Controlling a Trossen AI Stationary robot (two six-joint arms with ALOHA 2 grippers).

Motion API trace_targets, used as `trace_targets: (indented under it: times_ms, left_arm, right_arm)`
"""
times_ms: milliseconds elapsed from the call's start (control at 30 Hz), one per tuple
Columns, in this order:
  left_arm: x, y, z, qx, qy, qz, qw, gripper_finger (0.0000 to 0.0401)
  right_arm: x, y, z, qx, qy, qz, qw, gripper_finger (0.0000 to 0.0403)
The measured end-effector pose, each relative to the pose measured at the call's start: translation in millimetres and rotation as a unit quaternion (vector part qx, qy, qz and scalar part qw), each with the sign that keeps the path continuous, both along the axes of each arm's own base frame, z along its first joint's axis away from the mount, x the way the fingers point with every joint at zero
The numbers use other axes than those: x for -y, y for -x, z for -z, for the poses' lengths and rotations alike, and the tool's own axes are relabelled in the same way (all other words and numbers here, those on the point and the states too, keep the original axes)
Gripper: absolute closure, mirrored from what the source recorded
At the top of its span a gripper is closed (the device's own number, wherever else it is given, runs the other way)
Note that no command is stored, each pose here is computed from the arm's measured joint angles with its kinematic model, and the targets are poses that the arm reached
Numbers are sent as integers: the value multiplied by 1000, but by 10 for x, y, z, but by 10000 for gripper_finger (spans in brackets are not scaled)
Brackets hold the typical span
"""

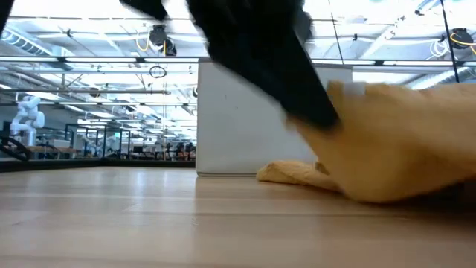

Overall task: Fold towel
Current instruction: Fold the orange towel

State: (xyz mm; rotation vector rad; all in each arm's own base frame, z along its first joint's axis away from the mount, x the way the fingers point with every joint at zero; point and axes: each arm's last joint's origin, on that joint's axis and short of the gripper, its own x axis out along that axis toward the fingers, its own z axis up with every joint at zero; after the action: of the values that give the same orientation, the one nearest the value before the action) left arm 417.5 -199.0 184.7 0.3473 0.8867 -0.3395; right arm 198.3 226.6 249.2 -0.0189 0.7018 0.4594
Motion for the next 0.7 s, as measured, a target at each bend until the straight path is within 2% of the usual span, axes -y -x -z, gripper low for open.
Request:
trace_targets:
  times_ms: [133, 300, 433, 633, 700]
  left_arm:
    - [33, 222, -504, 58, -58, -16, 996, 398]
    - [-18, 483, -1099, 144, -103, -50, 983, 399]
    - [-128, 694, -1531, 208, -136, -82, 965, 399]
    - [-282, 910, -1980, 284, -175, -125, 934, 399]
    - [-328, 969, -2093, 302, -201, -140, 921, 399]
  right_arm:
    - [-79, 51, 30, 10, 7, 7, 1000, 245]
    - [-164, -4, 119, 40, 31, 7, 999, 245]
    - [-208, -86, 164, 76, 52, 6, 996, 245]
    - [-253, -136, 165, 118, 70, -3, 991, 245]
    - [-267, -145, 154, 129, 72, -10, 989, 245]
